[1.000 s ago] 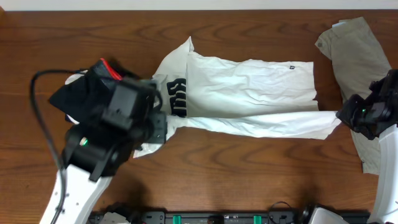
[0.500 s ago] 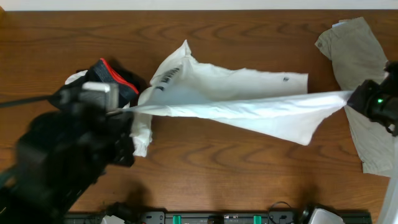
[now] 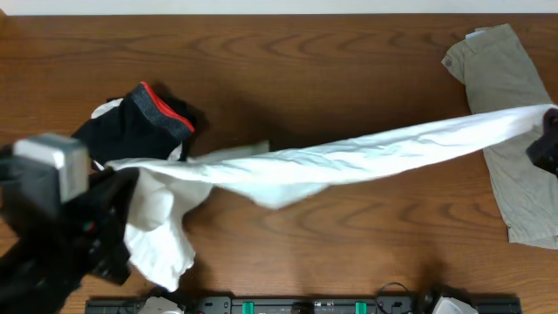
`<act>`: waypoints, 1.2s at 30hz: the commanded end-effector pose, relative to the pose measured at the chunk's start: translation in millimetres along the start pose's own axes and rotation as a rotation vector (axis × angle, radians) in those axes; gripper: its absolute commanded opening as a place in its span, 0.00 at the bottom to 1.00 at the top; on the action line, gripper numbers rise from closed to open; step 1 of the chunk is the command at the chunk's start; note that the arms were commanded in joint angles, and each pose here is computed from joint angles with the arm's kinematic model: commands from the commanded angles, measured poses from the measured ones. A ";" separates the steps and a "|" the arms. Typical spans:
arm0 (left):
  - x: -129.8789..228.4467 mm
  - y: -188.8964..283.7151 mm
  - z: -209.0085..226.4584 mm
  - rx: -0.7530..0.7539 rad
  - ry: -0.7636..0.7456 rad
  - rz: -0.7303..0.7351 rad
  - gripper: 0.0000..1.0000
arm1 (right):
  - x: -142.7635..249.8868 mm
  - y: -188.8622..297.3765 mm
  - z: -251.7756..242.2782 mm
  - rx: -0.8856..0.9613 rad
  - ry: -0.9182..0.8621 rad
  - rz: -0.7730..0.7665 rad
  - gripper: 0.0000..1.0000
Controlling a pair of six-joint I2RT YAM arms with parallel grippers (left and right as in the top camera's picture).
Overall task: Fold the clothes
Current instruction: 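Lift the T-shirt high with both grippers and stretch it out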
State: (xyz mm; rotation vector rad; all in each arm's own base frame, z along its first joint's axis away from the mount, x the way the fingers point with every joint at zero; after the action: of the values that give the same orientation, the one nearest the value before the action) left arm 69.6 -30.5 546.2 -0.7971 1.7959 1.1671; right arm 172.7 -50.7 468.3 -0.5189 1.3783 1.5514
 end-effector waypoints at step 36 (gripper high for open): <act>-56.6 -11.2 -18.1 0.081 -0.112 -0.221 0.06 | -70.0 66.0 40.6 -0.205 0.077 -0.202 0.01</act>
State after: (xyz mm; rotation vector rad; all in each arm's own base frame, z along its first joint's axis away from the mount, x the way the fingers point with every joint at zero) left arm 152.0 -62.4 579.3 -0.7966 1.5754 1.1724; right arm 203.4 -52.7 548.1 -0.6329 1.2066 1.5920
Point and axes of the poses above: each gripper's point midway between its finger pads, its own y axis back along the fingers, its own z axis along the line the jaws close on, x = y × z, the point moved 9 cm from there along y, back along the fingers, and after that the axes turned 3 degrees about y, right-handed, at the moved point
